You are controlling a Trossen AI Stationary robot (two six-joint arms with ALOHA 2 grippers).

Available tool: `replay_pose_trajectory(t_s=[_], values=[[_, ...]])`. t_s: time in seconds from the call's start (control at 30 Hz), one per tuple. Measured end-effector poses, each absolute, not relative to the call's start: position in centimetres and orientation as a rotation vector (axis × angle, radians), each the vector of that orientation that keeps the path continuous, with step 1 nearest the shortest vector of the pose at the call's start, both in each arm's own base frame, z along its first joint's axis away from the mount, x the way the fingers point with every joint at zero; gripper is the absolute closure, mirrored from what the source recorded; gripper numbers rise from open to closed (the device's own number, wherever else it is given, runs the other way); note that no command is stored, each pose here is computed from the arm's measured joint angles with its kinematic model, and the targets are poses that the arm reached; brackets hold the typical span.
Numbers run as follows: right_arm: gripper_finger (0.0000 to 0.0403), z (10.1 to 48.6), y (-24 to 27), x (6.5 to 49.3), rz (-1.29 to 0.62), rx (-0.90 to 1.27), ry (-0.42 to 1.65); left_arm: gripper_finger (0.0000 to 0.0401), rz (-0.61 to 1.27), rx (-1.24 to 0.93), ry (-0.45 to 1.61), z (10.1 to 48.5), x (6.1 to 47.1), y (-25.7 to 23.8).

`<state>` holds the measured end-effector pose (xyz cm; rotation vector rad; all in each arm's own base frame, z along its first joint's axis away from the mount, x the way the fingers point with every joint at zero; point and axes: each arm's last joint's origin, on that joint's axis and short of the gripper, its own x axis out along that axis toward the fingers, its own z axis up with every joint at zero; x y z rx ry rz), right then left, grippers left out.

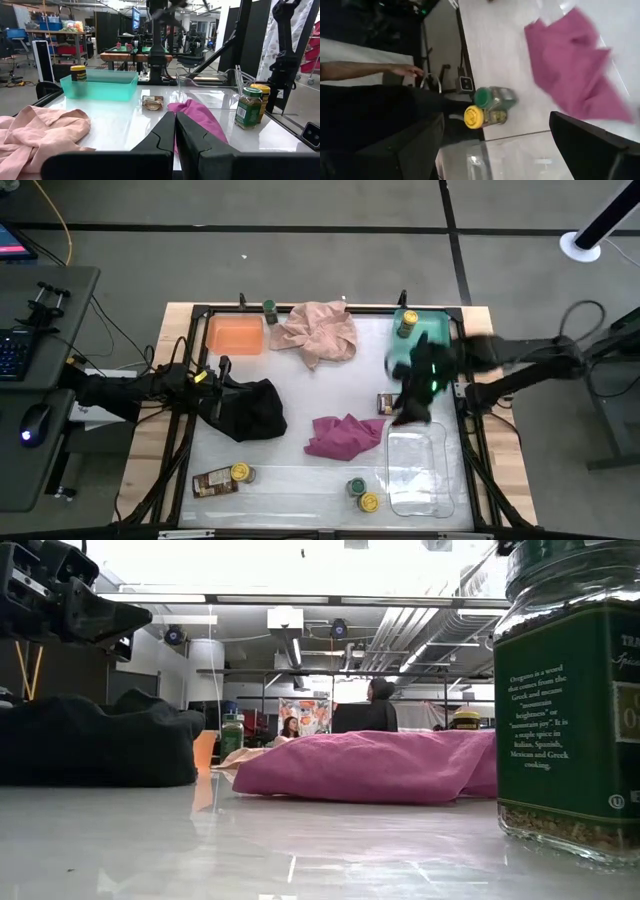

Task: Sort spices by type
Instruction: Put the right yellow seasoning bottle into the blue bin

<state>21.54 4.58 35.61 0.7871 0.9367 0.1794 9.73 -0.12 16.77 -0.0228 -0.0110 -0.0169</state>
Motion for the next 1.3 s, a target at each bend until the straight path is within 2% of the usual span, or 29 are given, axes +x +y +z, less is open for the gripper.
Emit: replay_pose_trajectory(t_s=[0.17, 0.53, 0.7, 0.83, 1.03, 1.13, 1.3], values=[[0.0045, 34.0, 10.5, 23.2, 0.098, 0.844, 0.961, 0.0400, -0.017, -0.023, -0.011, 16.8, 9.7, -0.1], [0.0045, 28.3, 20.2, 26.5, 0.185, 0.872, 1.129, 0.0400, -0.017, -0.023, -0.011, 16.8, 9.7, -0.1], [0.0045, 28.6, 22.1, 28.1, 0.176, 0.702, 1.184, 0.0400, -0.017, -0.023, -0.011, 16.8, 9.7, -0.1], [0.0045, 29.0, 23.4, 29.0, 0.105, 0.467, 1.264, 0.0400, -0.017, -0.023, -0.011, 16.8, 9.7, -0.1], [0.0045, 28.5, 26.2, 29.9, 0.111, 0.177, 1.330, 0.0400, -0.017, -0.023, -0.011, 16.8, 9.7, -0.1], [0.0045, 27.4, 27.2, 30.3, 0.092, 0.112, 1.344, 0.0400, -0.018, -0.023, -0.011, 16.8, 9.7, -0.1], [0.0045, 26.2, 27.6, 30.9, 0.057, 0.121, 1.354, 0.0400, -0.017, -0.023, -0.011, 16.8, 9.7, -0.1]])
